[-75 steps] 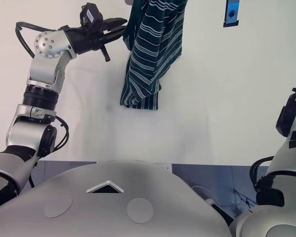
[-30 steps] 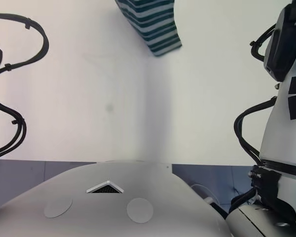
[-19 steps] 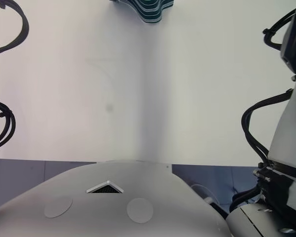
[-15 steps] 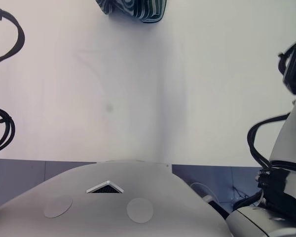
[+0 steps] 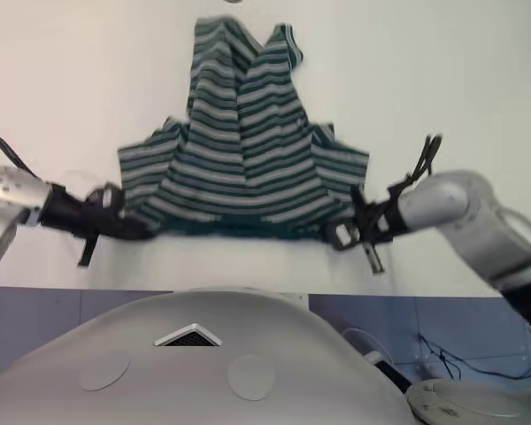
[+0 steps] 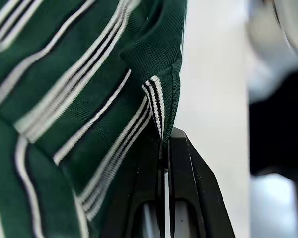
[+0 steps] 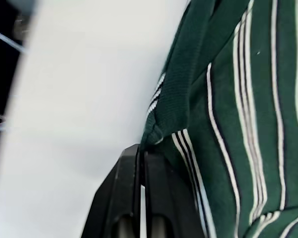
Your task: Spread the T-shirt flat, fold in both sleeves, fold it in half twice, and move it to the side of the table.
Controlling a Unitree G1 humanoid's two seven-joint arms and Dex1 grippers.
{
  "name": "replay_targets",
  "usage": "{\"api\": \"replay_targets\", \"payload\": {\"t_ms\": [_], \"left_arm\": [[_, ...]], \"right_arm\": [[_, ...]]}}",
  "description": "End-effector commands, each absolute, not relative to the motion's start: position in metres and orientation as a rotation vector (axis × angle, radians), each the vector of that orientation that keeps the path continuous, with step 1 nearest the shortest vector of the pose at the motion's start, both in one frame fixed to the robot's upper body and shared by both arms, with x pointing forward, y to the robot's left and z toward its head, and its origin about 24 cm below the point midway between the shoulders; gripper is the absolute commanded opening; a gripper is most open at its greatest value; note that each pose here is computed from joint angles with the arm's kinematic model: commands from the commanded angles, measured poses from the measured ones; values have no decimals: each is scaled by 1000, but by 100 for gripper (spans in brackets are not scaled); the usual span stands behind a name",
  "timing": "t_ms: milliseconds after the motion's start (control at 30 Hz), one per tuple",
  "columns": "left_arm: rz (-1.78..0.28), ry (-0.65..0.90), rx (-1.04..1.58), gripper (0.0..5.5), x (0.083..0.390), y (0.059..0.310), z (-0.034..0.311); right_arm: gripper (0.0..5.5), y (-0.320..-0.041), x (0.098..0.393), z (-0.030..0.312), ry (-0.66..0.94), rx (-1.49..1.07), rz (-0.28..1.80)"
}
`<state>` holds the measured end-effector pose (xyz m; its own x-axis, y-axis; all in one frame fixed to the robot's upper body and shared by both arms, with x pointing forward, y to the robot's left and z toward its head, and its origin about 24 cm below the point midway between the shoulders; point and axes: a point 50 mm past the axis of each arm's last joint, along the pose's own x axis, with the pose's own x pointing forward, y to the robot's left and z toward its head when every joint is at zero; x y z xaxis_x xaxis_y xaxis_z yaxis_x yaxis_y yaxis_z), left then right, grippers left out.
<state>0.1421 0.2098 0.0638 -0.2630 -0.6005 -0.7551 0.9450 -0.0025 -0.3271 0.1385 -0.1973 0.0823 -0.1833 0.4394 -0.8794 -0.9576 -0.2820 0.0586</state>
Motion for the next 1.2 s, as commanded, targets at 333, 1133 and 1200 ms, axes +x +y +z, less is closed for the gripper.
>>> {"api": "replay_targets", "payload": {"t_ms": [333, 1133, 1200], "left_arm": [[-1313, 471, 49, 50, 249, 198, 166], [-853, 532, 342, 0, 336, 156, 27], [-843, 553, 357, 0, 342, 152, 27]], "right_arm": [[83, -190, 241, 170, 397, -432, 1207], [2, -191, 246, 47, 638, -746, 1001], [2, -194, 258, 40, 651, -738, 977]]}}
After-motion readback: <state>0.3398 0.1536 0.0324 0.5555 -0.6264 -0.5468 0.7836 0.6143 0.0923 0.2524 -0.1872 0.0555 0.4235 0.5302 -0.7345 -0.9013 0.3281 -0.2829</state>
